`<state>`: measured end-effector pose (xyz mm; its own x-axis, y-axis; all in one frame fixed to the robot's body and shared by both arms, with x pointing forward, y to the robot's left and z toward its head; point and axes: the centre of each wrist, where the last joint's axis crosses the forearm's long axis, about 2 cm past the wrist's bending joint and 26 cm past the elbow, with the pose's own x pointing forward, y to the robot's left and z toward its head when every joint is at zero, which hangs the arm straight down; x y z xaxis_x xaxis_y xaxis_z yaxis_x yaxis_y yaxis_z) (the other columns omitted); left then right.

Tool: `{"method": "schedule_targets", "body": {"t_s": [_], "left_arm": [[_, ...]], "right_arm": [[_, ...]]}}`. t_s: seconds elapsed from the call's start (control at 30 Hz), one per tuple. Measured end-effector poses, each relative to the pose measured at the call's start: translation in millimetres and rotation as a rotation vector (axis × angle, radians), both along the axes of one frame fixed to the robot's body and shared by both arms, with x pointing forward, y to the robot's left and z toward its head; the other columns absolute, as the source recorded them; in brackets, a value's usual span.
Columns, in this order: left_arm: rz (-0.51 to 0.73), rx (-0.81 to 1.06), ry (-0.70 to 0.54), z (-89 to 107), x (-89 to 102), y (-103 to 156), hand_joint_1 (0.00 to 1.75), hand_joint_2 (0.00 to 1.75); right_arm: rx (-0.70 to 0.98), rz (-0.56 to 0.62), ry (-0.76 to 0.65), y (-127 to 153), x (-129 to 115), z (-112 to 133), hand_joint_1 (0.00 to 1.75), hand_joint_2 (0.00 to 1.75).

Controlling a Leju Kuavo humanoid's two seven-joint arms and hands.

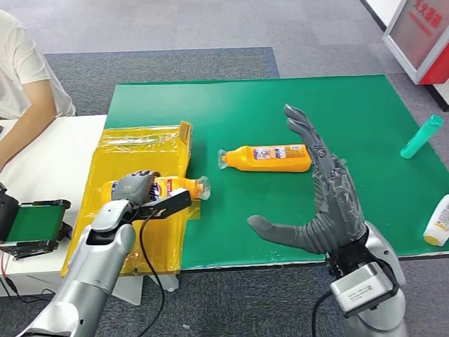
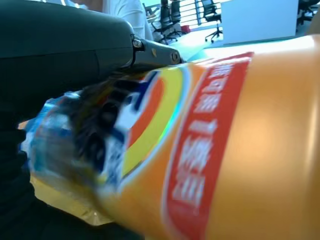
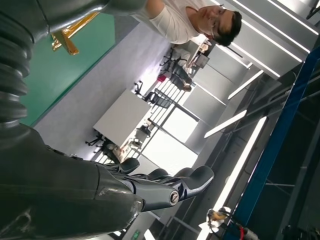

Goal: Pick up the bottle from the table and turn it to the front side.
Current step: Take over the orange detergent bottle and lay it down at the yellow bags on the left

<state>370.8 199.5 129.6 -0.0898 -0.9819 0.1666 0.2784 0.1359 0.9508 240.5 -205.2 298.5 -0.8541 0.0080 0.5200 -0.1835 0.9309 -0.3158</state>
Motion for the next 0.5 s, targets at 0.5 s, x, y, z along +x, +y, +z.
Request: {"method": "schedule_targets", "body": {"t_s": [0.5], "left_arm": [[0.037,0.006,0.005,-3.2,-2.1,6.5,0.0,1.75]], "right_arm": [[0.005,-0.024,0.004,-5.9,-2.3,-2.3,0.0,1.75]]}}
